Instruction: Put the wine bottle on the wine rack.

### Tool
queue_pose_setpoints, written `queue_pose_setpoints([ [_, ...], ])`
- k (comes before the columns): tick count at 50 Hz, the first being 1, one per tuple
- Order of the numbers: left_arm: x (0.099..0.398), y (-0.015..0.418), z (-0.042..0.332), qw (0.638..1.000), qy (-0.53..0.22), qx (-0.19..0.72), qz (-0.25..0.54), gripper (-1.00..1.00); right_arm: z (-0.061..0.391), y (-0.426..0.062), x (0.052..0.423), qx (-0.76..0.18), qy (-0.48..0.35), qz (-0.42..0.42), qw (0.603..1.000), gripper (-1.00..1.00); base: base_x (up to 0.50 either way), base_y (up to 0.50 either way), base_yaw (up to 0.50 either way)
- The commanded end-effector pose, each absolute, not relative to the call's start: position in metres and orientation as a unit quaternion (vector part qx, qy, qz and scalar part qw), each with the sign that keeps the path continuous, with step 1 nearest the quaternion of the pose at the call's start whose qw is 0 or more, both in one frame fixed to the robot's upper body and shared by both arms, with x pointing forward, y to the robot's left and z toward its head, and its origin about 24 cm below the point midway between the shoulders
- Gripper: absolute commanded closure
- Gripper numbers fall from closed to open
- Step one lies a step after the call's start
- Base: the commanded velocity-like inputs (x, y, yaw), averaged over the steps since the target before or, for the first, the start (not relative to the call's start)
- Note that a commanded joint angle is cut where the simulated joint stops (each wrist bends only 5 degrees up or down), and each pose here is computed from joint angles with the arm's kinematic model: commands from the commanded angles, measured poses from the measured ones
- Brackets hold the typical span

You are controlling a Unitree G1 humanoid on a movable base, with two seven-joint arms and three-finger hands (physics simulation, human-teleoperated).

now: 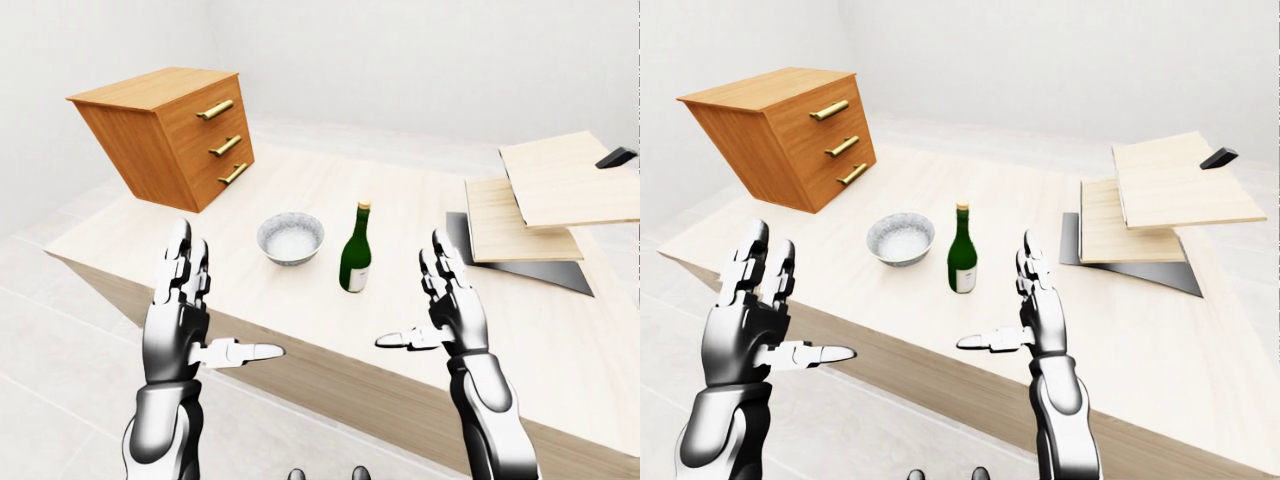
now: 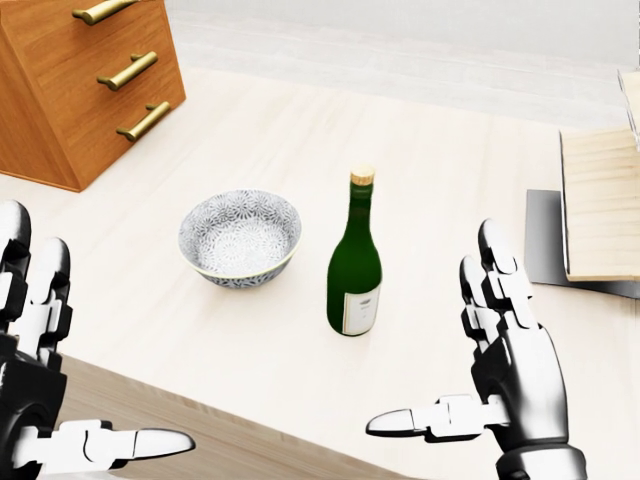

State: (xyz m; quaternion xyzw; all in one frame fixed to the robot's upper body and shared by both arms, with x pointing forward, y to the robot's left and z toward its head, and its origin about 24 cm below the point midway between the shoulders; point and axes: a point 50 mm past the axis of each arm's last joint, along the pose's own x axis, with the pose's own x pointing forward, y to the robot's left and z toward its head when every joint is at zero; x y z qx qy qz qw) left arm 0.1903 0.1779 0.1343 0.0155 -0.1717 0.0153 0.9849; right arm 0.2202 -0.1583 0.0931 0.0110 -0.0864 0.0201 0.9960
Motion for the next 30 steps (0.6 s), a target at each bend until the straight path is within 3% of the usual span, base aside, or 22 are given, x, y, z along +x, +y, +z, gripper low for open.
queue_pose_setpoints([
  [1, 0.189, 0.174, 0.142, 0.982, -0.189, 0.017, 0.011, -1.0, 0.095, -0.157, 0.216, 0.015, -0.091, 0.03, 0.995, -1.0, 0.18, -0.47, 0.0],
  [8, 0.185, 0.174, 0.138, 0.984, -0.179, 0.015, 0.01, -1.0, 0.089, -0.155, 0.216, 0.022, -0.078, 0.041, 0.996, -1.0, 0.17, -0.46, 0.0],
  [13, 0.184, 0.176, 0.14, 0.983, -0.184, 0.016, 0.011, -1.0, 0.088, -0.158, 0.219, 0.021, -0.075, 0.028, 0.997, -1.0, 0.0, 0.0, 0.05],
  [24, 0.187, 0.176, 0.137, 0.984, -0.177, 0.015, 0.01, -1.0, 0.088, -0.154, 0.223, 0.018, -0.075, 0.03, 0.997, -1.0, 0.0, 0.0, 0.48],
  [30, 0.187, 0.177, 0.14, 0.983, -0.184, 0.016, 0.011, -1.0, 0.091, -0.154, 0.225, 0.023, -0.082, 0.032, 0.996, -1.0, 0.0, 0.0, 0.0],
])
